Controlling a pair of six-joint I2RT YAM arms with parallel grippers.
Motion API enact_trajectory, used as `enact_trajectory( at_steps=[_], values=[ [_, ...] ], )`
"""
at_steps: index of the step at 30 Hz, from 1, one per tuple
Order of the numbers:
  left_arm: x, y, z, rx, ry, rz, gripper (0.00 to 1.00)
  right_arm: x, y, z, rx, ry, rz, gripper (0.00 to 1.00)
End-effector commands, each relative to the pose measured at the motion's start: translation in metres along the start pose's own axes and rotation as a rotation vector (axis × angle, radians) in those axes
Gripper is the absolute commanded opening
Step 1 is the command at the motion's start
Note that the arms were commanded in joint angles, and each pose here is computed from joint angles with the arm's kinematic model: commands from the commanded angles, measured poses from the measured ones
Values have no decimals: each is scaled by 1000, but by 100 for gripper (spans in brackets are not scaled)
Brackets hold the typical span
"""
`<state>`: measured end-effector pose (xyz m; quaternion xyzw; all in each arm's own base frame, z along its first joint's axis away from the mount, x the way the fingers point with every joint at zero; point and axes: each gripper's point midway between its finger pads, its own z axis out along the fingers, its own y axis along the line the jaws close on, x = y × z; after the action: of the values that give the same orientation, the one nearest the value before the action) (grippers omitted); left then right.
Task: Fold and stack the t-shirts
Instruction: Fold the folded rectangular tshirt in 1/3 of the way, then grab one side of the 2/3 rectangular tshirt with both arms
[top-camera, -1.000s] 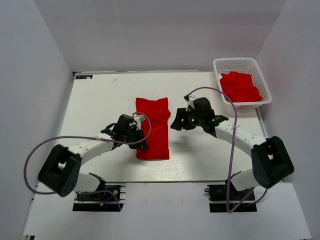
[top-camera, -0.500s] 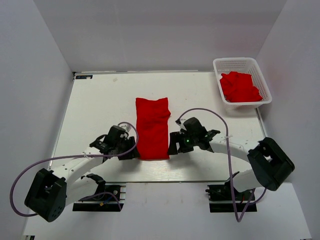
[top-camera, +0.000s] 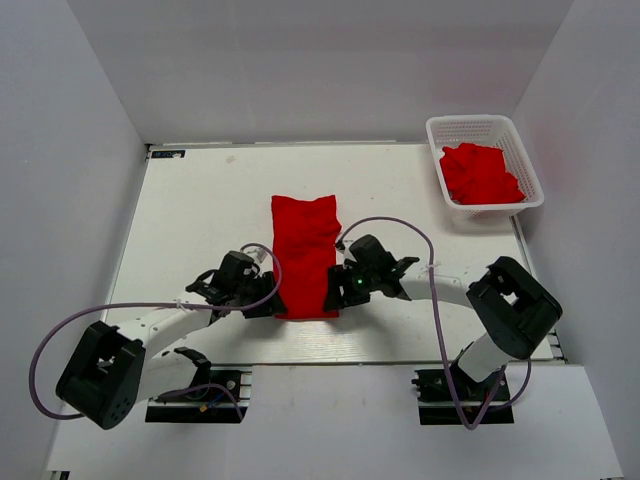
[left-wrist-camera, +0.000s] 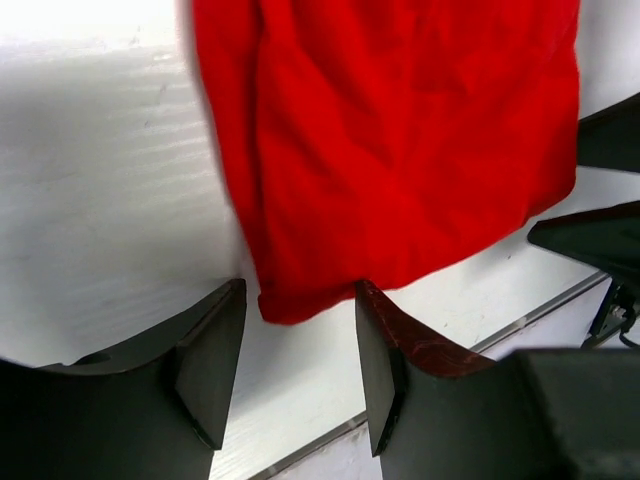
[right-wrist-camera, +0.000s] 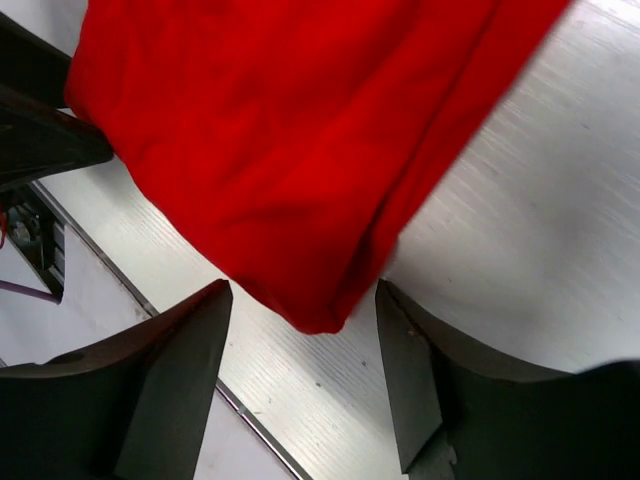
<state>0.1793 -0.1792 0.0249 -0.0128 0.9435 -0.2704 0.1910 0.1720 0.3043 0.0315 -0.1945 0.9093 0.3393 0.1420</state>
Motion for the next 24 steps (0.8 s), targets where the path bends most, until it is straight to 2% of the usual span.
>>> enact_trajectory(
  at_steps=[1,3,7,9,10,12,15,16,18,19,20,22,24],
  values=[
    [-9,-5,4,18,-20,17,58,11,-11,7,63,42,14,64],
    [-9,-4,6,16,-17,16,58,17,-16,8,87,61,22,64],
    [-1,4,14,0,5,9,51,33,-22,8,109,87,49,56],
    [-1,4,16,-1,6,8,46,37,-22,9,112,97,52,55],
    [-3,3,16,4,-1,11,39,34,-21,9,110,95,48,55],
    [1,7,19,-11,20,4,36,38,-20,10,118,115,46,55],
    [1,8,21,-11,21,4,22,44,-22,12,131,136,41,52],
    [5,11,21,-17,29,1,12,44,-21,12,131,139,42,48],
    [7,12,23,-22,36,-2,2,47,-24,14,135,152,50,33],
    [7,15,22,-35,38,-4,0,47,-22,15,131,156,50,29],
    [7,15,22,-35,38,-4,0,49,-24,15,136,164,53,16],
    [6,13,21,-29,30,8,0,50,-24,16,134,165,46,0],
    [6,13,20,-28,29,8,0,48,-25,14,142,157,50,0]
  ],
)
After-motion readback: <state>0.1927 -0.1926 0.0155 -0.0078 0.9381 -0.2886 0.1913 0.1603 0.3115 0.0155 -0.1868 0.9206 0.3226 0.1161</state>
